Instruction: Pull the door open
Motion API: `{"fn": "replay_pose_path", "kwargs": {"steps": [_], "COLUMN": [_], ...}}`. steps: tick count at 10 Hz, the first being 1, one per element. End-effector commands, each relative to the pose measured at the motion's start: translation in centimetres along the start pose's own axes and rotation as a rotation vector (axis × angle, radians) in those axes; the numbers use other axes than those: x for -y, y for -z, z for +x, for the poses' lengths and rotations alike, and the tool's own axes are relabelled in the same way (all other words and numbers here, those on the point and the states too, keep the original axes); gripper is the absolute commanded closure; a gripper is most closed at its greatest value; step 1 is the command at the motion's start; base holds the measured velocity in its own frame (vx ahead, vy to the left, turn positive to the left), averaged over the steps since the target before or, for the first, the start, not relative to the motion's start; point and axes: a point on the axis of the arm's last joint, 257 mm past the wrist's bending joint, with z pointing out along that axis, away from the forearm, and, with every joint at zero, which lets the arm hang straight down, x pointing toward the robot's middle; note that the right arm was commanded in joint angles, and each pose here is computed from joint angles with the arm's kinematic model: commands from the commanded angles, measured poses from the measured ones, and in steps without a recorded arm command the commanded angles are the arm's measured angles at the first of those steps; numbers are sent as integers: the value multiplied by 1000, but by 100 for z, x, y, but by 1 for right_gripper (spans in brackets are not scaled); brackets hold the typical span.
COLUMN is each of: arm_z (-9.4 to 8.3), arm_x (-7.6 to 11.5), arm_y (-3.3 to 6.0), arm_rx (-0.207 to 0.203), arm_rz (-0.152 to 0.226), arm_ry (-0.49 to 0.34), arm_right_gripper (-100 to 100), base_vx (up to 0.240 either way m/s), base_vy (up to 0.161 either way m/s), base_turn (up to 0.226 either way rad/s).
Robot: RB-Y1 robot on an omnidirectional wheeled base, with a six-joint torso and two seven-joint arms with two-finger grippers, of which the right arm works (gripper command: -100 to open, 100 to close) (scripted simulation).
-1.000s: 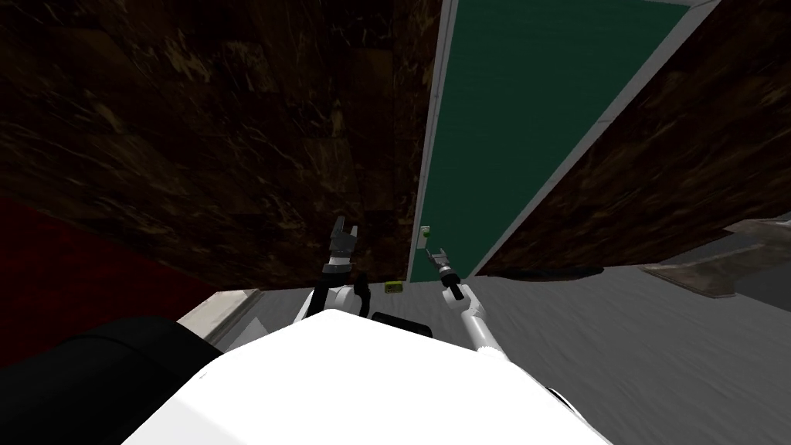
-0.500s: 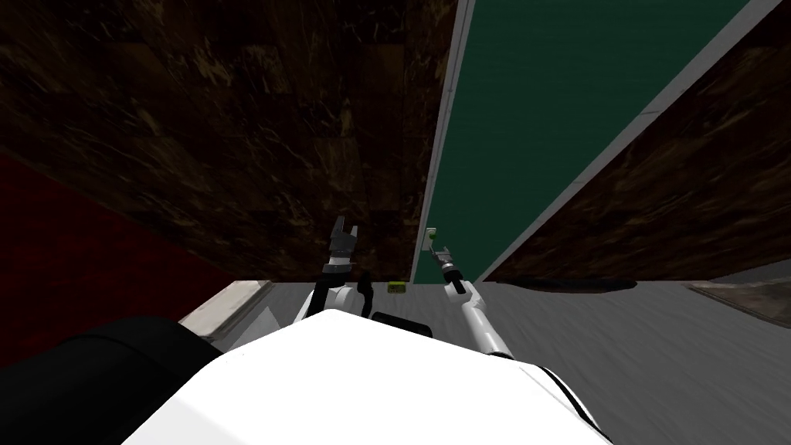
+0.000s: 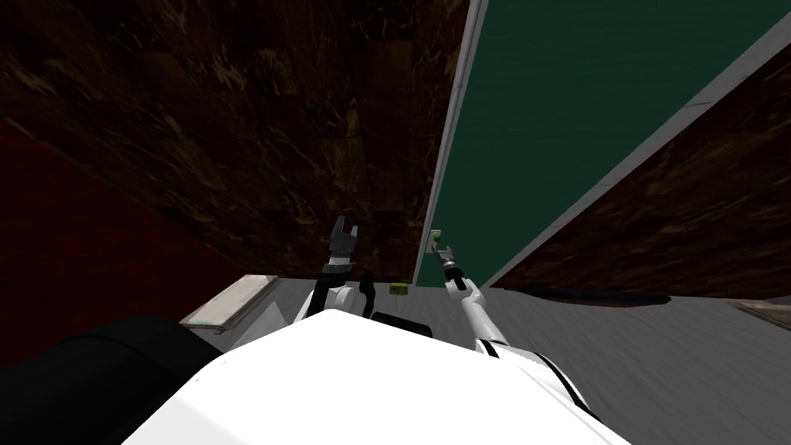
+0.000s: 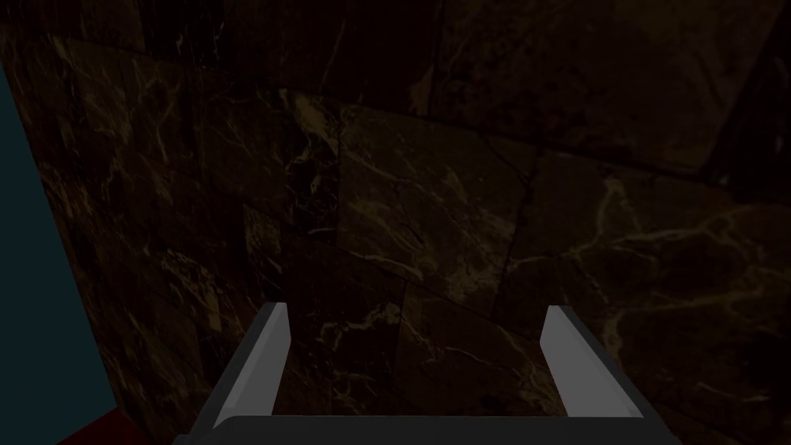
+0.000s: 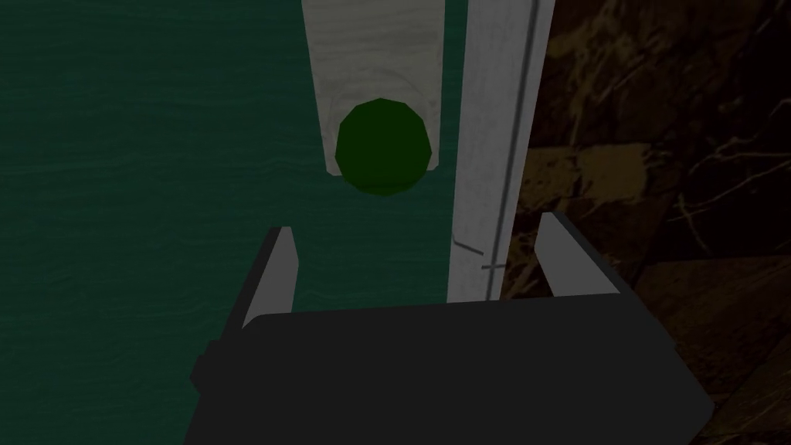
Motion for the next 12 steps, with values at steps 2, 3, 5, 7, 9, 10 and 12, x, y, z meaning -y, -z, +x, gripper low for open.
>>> {"fn": "replay_pose_path", "kwargs": {"steps": [2, 3, 5, 7, 9, 10, 12], "arm_z": [-6, -11, -26, -34, -27, -27, -27], "arm_x": [74, 115, 207, 249, 232, 232, 232], "arm_y": [-52, -78, -139, -168, -163, -163, -163], "arm_rx": [1, 1, 2, 2, 1, 1, 1], "arm_rz": [19, 30, 56, 69, 65, 65, 65], "arm_ry": [-3, -7, -15, -20, -20, -20, -20], "arm_right_gripper": [-100, -100, -100, -100, 100, 100, 100], "base_vx": [62, 42, 86, 151, 28, -20, -14], "base_vy": [0, 0, -18, -24, -5, 4, 1], "base_turn": [73, 64, 101, 63, 1, -1, -1]}}
